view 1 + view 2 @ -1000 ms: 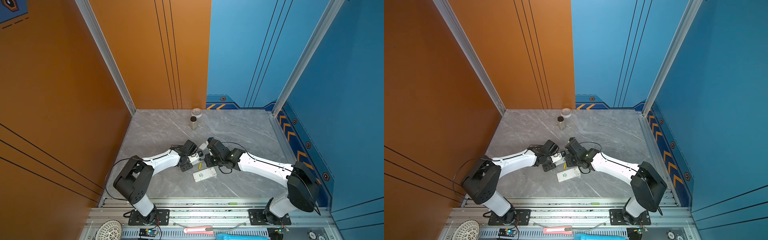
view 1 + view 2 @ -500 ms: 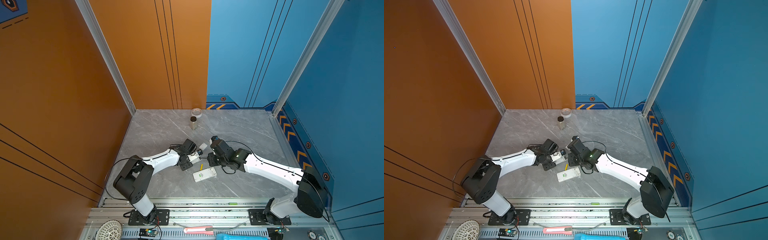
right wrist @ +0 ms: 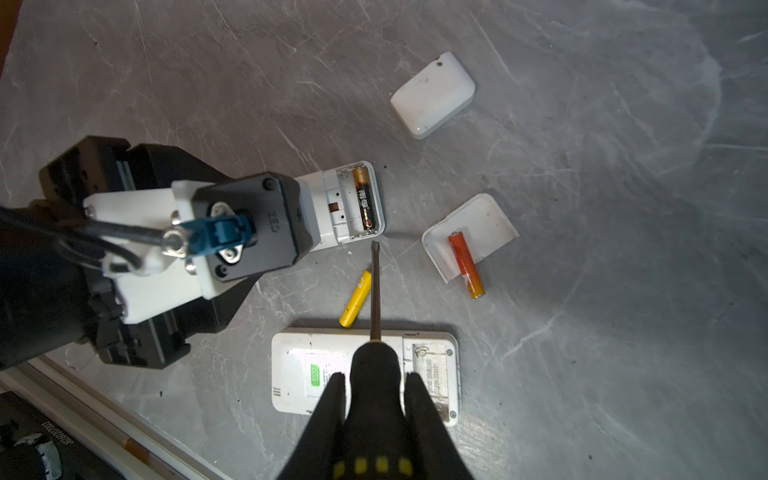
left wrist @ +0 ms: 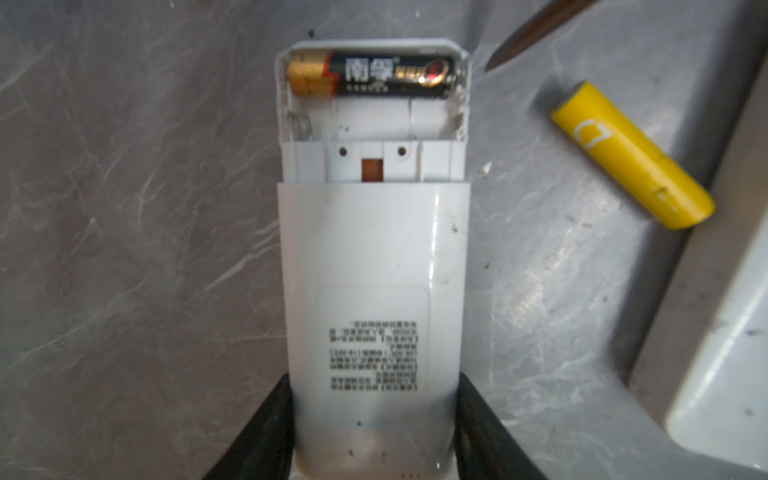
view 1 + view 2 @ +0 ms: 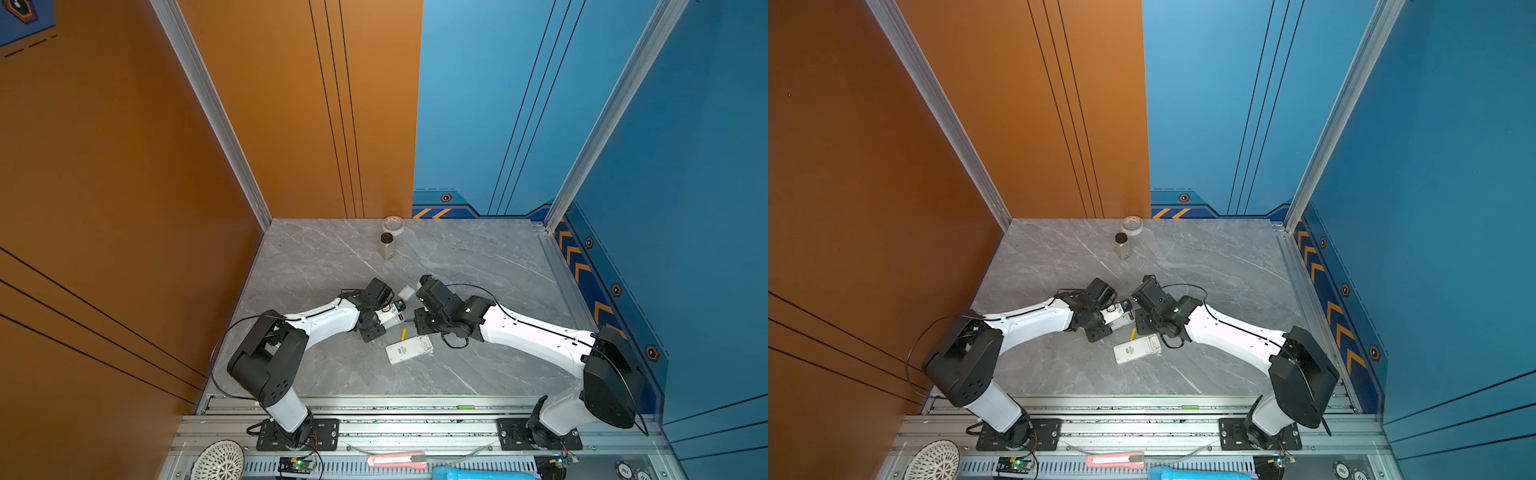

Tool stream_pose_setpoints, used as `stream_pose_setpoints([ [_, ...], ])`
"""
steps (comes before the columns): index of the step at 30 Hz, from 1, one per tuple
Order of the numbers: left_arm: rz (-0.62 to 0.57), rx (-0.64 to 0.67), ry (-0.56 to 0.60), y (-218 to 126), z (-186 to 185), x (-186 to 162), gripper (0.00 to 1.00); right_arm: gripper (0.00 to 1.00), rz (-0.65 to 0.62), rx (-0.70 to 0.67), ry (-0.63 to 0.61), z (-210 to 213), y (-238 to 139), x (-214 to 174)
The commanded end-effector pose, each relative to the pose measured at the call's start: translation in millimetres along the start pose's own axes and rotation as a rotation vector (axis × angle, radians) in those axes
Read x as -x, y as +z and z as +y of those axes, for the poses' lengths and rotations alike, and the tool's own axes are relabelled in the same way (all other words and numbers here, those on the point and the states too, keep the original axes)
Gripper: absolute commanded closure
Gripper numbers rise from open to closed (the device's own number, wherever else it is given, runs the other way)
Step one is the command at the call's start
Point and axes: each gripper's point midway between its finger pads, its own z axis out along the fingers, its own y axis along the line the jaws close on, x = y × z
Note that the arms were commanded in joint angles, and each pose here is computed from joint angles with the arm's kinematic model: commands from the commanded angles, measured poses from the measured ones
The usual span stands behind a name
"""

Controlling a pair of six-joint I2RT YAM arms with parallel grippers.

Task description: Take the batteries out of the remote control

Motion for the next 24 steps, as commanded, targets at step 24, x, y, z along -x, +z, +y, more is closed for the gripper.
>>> stream_pose_setpoints([
  [24, -0.006, -0.042, 0.011, 1, -6, 5, 1.00, 1.00, -0.014, 0.000, -0.018, 4, 7, 6],
])
